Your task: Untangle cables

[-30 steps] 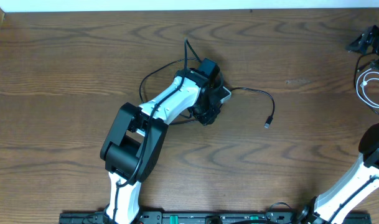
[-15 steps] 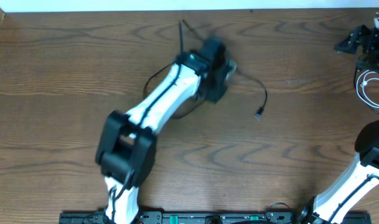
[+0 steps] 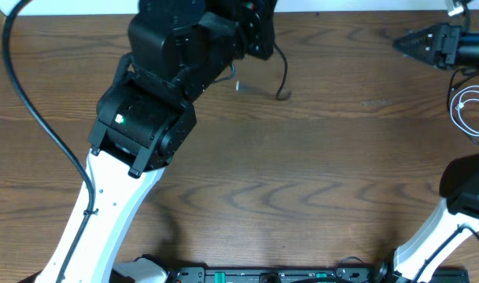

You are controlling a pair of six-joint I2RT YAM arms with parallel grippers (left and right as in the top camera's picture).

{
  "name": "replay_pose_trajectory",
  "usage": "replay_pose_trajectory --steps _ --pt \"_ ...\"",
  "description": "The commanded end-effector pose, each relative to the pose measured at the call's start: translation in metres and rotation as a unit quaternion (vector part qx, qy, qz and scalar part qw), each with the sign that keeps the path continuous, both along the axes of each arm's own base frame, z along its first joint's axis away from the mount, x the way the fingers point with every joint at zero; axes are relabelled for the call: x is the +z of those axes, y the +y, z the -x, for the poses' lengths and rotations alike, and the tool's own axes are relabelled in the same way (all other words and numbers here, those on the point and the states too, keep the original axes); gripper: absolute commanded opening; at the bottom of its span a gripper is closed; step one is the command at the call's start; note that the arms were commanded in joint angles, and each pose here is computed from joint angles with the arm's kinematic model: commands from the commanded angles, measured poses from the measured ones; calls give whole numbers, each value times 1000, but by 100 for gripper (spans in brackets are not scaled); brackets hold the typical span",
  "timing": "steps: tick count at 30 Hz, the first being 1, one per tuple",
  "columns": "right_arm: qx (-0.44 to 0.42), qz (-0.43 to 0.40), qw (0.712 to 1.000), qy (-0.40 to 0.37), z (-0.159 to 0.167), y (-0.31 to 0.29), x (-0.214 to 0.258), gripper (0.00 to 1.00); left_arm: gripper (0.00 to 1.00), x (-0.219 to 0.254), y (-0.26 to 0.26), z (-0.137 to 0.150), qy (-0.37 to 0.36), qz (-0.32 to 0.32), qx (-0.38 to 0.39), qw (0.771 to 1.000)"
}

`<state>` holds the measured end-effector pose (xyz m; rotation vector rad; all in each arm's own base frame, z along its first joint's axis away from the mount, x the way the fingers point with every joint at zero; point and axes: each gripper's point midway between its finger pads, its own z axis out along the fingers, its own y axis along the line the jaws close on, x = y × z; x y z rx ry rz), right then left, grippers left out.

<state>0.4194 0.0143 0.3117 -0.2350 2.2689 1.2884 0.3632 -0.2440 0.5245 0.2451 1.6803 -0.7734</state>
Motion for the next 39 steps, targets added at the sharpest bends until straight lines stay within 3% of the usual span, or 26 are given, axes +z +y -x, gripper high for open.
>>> replay_pose_trajectory --steps 1,7,17,20,27,30,32,34,39 --pt "80 -14 987 -141 34 56 68 91 7 2 4 -11 39 76 28 996" --pt "161 -9 966 -202 64 118 95 94 8 7 17 -21 75 145 48 985" --pt "290 -37 924 -247 89 212 93 93 8 30 59 -42 102 285 86 949" --pt "314 -36 910 -269 90 235 90 89 7 40 67 -44 101 318 79 939" --pt "290 7 926 -239 56 282 64 85 7 53 69 -41 102 349 44 931" --pt "281 14 931 -233 43 298 54 71 7 53 69 -41 103 347 41 931" --pt "282 12 931 -234 40 303 51 43 7 53 69 -41 103 347 41 931" --pt "271 22 936 -226 35 303 47 1 7 53 72 -42 102 347 44 931" --pt "187 80 958 -202 11 279 47 1 8 21 87 -52 146 318 86 933"
